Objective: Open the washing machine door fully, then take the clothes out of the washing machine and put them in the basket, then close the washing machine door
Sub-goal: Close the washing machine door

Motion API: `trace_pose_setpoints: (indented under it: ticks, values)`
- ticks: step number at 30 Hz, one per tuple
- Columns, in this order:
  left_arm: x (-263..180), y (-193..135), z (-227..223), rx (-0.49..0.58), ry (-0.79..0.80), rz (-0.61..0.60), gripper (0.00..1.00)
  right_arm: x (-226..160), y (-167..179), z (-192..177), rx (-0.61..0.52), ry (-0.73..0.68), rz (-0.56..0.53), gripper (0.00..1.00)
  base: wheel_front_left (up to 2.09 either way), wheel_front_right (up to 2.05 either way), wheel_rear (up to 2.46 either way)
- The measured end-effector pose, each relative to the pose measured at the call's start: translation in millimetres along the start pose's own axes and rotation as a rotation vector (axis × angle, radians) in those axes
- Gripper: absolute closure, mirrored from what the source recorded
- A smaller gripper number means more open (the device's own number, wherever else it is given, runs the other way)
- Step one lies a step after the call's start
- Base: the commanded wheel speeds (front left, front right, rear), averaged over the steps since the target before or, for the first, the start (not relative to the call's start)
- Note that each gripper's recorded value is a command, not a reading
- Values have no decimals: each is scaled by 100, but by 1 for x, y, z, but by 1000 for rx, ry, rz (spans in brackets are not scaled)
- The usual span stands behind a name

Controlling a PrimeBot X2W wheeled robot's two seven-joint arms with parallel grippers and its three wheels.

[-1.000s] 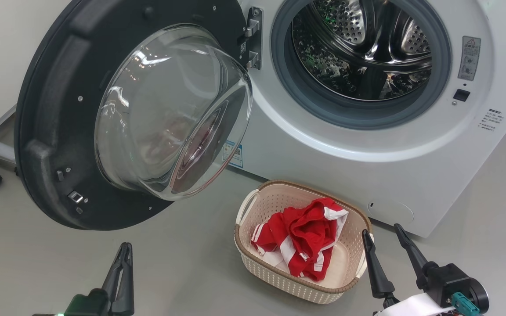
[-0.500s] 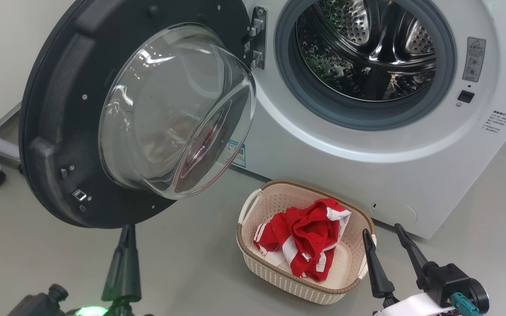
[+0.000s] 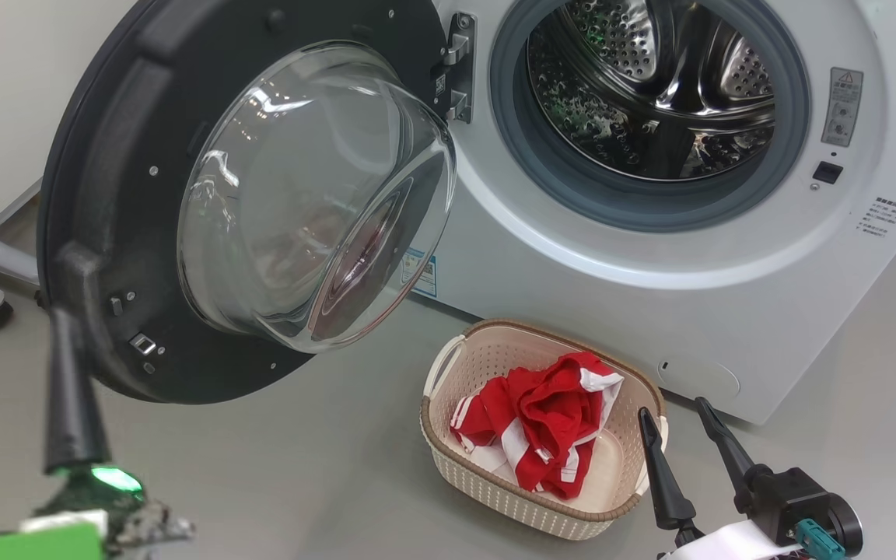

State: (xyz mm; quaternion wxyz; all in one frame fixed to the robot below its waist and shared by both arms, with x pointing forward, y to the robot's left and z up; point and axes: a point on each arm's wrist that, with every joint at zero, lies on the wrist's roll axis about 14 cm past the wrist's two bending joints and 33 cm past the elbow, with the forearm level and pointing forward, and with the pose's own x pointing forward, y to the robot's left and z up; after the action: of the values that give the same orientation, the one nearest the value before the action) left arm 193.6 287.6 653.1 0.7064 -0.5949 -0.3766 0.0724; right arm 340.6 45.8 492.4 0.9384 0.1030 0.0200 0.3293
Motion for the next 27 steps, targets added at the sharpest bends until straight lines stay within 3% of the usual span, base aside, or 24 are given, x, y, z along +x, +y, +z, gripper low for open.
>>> trace_pose_setpoints:
  ticks: [3, 10, 20, 27]
  values:
    - [15, -9, 21, 25, -63, -50, 100, 0, 0, -1, 2, 2, 1, 0, 0, 0, 0]
    - [48, 5, 66, 127, -88, -20, 100, 1, 1, -5, -2, 15, 12, 0, 0, 0, 0]
    - [87, 66, 109, 169, -65, 248, 100, 1, 1, -14, -13, 45, 37, 0, 0, 0, 0]
    - [99, 110, 107, 166, 23, 409, 100, 2, -6, -14, -6, 46, 26, 0, 0, 0, 0]
